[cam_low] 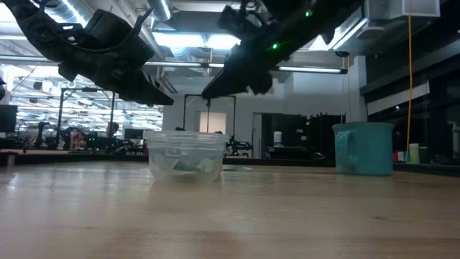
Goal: Pick and place items into bin
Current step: Put the transparent stevia packet into the transparent bin
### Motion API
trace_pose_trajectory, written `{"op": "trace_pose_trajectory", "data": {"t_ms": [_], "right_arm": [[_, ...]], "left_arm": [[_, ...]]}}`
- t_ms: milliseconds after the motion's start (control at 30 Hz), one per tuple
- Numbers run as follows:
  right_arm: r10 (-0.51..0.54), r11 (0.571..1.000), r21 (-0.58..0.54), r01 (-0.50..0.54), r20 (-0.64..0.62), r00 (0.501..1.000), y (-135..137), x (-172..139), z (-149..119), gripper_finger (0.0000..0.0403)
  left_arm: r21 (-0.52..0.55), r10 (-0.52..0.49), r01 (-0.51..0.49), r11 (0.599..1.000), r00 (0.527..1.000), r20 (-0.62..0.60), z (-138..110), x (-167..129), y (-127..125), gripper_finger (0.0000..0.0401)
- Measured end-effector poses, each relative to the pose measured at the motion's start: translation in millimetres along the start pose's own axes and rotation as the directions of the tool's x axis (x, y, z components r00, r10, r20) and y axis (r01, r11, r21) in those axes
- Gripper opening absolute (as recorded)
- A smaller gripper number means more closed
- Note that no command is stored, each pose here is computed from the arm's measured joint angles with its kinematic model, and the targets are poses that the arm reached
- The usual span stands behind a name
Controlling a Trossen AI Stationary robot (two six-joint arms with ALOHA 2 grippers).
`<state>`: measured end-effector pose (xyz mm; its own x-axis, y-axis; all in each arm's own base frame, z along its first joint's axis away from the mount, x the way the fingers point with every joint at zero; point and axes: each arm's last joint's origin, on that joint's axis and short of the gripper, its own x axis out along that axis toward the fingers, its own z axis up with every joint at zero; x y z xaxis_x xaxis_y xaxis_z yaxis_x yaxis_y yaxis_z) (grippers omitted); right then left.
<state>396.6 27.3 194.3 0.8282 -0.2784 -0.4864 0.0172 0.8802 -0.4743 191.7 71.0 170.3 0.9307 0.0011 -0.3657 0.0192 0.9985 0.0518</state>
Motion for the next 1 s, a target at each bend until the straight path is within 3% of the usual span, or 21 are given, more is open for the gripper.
{"op": "trace_pose_trajectory", "data": {"t_ms": [200, 433, 633, 767, 900, 1000], "right_arm": [[-0.017, 1.000, 0.022, 0.017, -0.030, 0.999, -21.2, -23.2, -3.8, 0.0092], [-0.073, 0.990, 0.128, 0.056, 0.130, 0.989, -31.7, -53.9, -43.6, 0.0009], [-0.152, 0.975, 0.197, 0.098, 0.281, 0.948, -30.3, -78.9, -70.0, 0.0020], [-0.157, 0.974, 0.205, 0.099, 0.291, 0.944, -24.7, -83.6, -86.5, 0.0014], [-0.165, 0.971, 0.217, 0.100, 0.307, 0.937, -22.3, -86.1, -94.3, 0.0004], [-0.106, 0.973, 0.230, 0.024, 0.351, 0.931, -20.8, -87.2, -98.2, 0.0005]], "left_arm": [[-0.008, 0.001, -0.001, 1.000, 1.000, 0.004, 0.4, 0.0, 0.0, 0.0006], [-0.004, 0.002, -0.002, 1.000, 1.000, 0.008, 0.8, 0.0, 0.2, 0.0008], [0.003, 0.016, -0.016, 1.000, 1.000, 0.023, 2.5, 0.0, 0.9, 0.0017], [0.018, 0.036, -0.036, 0.999, 0.999, 0.037, 4.3, -0.1, 1.7, 0.0043], [0.111, 0.036, -0.041, 0.993, 0.998, 0.042, 5.1, 0.5, 0.3, 0.0087], [0.146, 0.067, -0.072, 0.987, 0.997, 0.033, 5.4, 1.6, -1.7, 0.0129]]}}
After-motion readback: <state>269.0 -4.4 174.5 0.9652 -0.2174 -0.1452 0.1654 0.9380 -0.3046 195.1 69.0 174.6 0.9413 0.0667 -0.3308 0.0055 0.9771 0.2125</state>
